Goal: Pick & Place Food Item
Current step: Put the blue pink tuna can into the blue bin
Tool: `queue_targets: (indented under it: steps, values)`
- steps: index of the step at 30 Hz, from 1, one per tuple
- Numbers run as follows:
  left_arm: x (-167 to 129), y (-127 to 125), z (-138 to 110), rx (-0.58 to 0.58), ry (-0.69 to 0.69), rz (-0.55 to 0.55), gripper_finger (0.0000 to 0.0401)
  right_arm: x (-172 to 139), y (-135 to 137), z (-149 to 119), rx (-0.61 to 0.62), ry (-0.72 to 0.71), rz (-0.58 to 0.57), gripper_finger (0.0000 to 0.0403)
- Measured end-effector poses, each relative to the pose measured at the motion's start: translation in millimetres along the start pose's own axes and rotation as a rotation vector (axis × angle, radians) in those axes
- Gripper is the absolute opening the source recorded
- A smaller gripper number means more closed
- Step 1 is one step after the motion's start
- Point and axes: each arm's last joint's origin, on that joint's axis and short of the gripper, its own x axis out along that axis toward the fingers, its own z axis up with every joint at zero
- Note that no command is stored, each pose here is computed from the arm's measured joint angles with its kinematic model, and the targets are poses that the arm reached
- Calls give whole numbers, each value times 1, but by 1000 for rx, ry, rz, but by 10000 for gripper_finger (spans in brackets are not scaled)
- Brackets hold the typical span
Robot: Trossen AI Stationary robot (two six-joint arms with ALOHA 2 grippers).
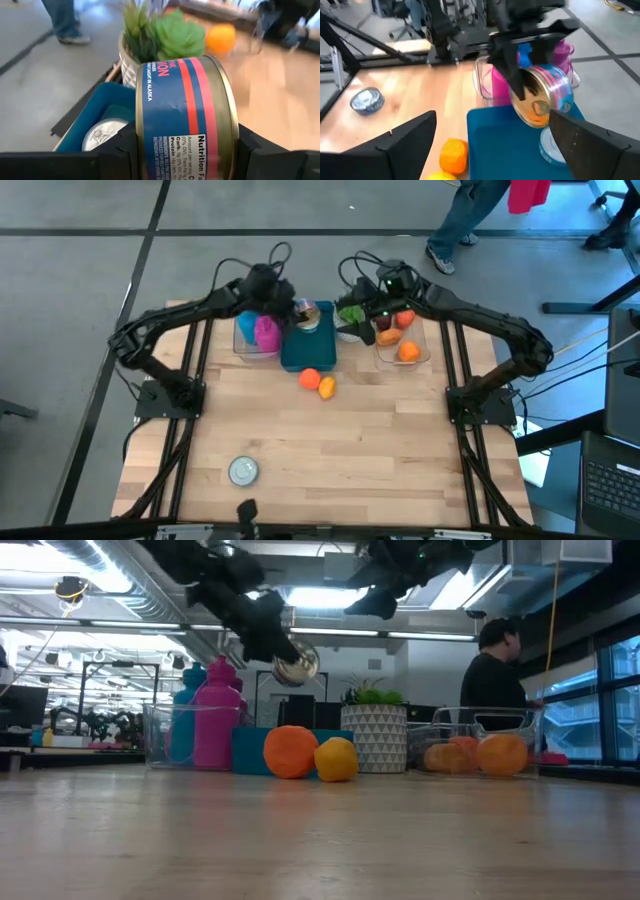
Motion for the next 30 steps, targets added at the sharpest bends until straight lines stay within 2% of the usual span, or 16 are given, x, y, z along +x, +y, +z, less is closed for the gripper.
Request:
queue_targets:
  steps: [3, 7, 13, 19, 27, 30]
  values:
    - [15, 10, 11, 36, 81, -14, 169, -1, 8, 1, -16, 20, -17, 381]
    - [32, 23, 22, 62, 170, -120, 169, -6, 25, 4, -57, -3, -35, 381]
    - [55, 35, 23, 157, 359, -170, 169, -39, 50, -5, -129, -118, -134, 381]
    - [74, 39, 24, 150, 501, -230, 169, -63, 65, -40, -69, -240, -133, 381]
    - [111, 30, 25, 194, 670, -278, 169, -61, 71, -106, 62, -310, -113, 381]
    - [123, 29, 20, 198, 731, -298, 169, -60, 73, -122, 83, -339, -102, 381]
